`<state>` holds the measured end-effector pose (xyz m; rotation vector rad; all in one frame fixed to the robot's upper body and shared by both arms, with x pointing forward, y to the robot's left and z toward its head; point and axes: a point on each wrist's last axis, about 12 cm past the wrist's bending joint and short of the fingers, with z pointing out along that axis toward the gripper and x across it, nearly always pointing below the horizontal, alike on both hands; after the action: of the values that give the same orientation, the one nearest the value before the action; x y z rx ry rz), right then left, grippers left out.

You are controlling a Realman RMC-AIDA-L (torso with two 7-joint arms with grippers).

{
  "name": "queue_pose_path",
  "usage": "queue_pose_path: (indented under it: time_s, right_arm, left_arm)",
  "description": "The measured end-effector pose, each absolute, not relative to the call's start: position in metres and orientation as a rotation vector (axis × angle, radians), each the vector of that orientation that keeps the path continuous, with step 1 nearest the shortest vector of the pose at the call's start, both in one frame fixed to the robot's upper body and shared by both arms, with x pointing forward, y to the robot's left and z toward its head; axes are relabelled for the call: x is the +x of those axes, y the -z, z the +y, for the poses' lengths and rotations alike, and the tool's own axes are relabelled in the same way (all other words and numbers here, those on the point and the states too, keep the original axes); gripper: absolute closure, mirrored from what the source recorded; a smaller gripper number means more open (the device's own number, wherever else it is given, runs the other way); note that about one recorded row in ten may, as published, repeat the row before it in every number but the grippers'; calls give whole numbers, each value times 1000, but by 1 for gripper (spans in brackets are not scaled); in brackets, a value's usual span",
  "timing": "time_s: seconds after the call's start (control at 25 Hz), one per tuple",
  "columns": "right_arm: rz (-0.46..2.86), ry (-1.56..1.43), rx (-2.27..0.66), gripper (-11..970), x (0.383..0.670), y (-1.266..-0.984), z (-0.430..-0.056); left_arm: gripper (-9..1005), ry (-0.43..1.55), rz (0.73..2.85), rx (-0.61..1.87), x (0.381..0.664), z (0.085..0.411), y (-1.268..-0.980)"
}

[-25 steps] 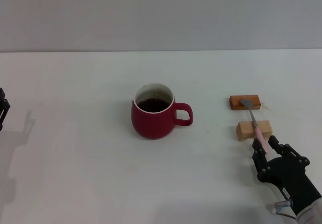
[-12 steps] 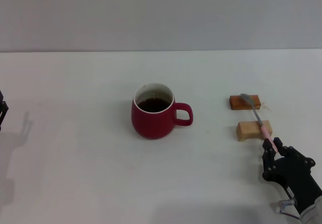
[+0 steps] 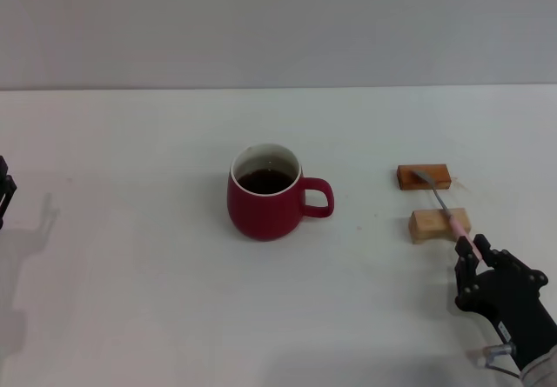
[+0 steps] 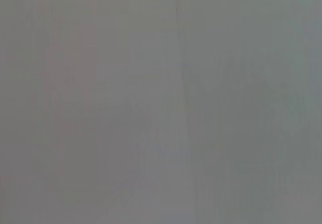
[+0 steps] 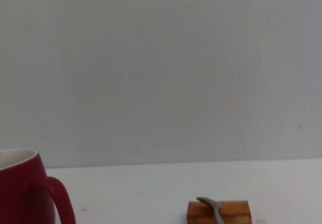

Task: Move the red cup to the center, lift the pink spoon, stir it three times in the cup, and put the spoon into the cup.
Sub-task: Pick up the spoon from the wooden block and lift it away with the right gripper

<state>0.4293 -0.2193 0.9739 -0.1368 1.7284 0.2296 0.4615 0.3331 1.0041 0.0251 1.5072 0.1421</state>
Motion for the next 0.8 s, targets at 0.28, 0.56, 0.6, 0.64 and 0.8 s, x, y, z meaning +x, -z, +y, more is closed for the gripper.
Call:
queue_pose_path:
  time_s: [0.28,0.56,0.6,0.64,0.8]
  right_arm:
    - [1680,-174,-199,804,425,-983,-208]
    - [1613,-186,-186,821,430,-996,-208]
    - [1613,-186,-186,821,430,-996,-208]
    - [1607,-183,-189,821,431,-997,-208]
    - [1575,-158,-200,822,433,-1006,-209]
  left_arm:
    - [156,-141,1509,26,461,333,-1004]
    - [156,-140,1509,28,461,332,-1004]
    - [156,-140,1509,28,461,332,-1004]
    - [156,-140,1509,29,461,332,-1004]
    - [156,-140,1509,30,461,333,-1004]
